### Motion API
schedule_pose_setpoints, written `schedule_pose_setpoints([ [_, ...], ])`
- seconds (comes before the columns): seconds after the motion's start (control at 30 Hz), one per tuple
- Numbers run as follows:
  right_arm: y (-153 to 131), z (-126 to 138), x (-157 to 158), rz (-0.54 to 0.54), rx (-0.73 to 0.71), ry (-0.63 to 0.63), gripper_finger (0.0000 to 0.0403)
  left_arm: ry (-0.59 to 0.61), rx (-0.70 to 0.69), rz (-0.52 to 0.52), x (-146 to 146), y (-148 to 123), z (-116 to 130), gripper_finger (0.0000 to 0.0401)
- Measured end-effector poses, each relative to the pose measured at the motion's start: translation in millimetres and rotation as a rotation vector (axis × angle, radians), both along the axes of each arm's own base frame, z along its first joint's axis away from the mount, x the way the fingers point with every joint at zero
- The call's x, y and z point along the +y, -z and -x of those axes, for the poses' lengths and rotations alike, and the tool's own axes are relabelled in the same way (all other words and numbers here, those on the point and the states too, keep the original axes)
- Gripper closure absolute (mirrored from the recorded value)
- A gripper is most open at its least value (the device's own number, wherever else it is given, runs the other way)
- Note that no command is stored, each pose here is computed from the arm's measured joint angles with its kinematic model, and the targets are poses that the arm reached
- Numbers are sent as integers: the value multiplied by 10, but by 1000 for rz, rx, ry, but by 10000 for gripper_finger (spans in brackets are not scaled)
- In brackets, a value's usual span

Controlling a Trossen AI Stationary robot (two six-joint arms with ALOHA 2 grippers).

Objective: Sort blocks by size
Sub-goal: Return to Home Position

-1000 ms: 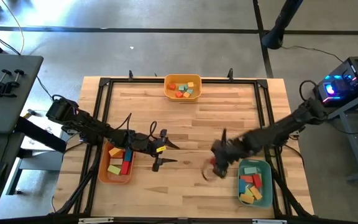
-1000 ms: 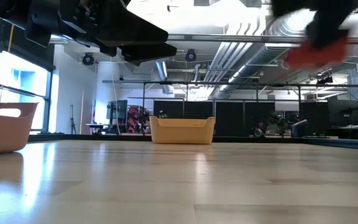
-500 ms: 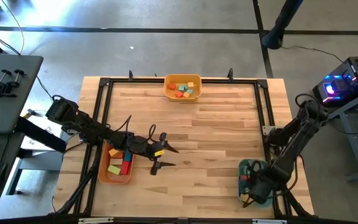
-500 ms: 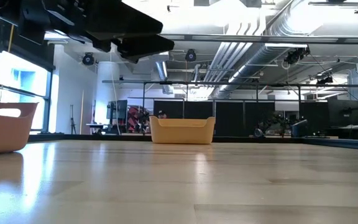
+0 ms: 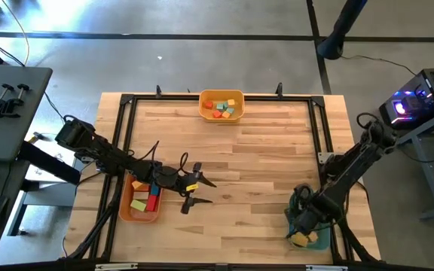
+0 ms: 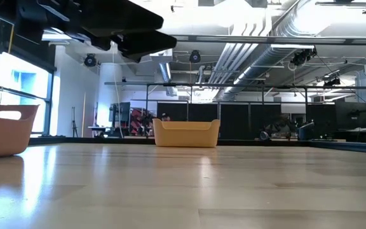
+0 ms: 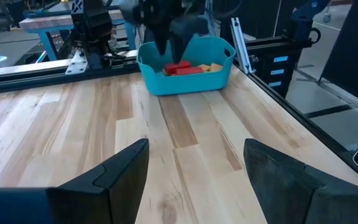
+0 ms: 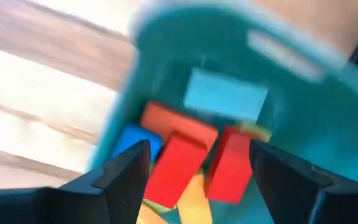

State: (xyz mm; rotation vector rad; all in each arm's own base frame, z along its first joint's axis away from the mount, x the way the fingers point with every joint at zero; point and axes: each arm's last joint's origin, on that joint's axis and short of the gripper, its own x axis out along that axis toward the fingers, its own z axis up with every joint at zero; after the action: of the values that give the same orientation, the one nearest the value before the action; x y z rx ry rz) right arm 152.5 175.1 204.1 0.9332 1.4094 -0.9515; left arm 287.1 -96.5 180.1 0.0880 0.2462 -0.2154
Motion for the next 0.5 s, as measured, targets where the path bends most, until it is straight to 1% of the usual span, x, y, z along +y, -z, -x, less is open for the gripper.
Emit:
schedule_pose_setpoints([
  [0.07, -150, -52, -22, 61, -44, -48, 134, -5, -3, 1, 13, -3, -5, 151],
  [0.13, -281, -118, -46, 135, -123, -90, 134, -11, -17, 6, 30, -16, -15, 151],
  [0.2, -344, -195, -99, 211, -198, -122, 134, -22, -36, 17, 58, -35, -28, 151],
  [0.23, -347, -239, -146, 235, -209, -141, 134, -34, -37, 28, 84, -39, -38, 151],
  [0.33, -251, -385, -333, 273, -209, -175, 134, -122, -23, 34, 228, -55, -56, 151],
  [0.37, -188, -439, -392, 288, -225, -211, 134, -152, -14, 29, 303, -78, -52, 151],
  [0.43, -36, -589, -483, 316, -322, -342, 133, -213, 13, 33, 473, -134, -30, 151],
  [0.5, 131, -758, -575, 313, -466, -494, 133, -270, 76, 33, 660, -183, 37, 151],
])
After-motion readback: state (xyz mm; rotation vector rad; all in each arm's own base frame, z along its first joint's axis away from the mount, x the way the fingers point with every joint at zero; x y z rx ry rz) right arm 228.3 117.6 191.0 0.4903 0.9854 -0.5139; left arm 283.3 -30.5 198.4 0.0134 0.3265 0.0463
